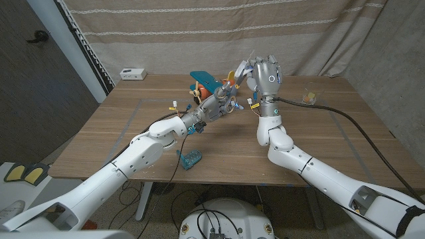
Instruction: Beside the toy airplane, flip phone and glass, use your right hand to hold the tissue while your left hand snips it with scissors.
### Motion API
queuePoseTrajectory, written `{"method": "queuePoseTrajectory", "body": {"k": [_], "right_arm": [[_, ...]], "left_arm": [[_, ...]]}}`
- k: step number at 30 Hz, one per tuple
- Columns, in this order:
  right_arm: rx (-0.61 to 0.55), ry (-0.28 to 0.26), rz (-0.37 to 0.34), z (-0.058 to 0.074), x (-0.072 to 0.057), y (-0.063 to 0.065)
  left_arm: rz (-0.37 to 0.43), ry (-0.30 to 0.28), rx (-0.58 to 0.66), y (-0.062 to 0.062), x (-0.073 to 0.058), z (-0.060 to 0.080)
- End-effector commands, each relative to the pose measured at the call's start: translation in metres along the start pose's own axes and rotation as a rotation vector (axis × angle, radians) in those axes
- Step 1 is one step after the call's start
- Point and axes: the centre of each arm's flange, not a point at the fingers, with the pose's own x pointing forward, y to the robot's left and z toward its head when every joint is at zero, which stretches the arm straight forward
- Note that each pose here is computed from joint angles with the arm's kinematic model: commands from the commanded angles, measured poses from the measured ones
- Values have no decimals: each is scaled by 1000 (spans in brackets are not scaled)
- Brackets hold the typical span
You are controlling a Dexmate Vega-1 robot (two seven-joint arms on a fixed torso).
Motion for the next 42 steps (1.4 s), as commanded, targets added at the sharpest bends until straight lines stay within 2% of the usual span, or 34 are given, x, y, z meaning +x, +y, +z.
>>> {"method": "queuePoseTrajectory", "body": {"k": [1, 21, 42], "right_arm": [[7, -2, -2, 0, 0, -2], [12, 2, -1, 0, 1, -5], [15, 20, 27, -3, 1, 2]], "left_arm": [[2, 1, -1, -1, 1, -1], [2, -6, -13, -3, 1, -3], [24, -25, -28, -1, 1, -3]]}}
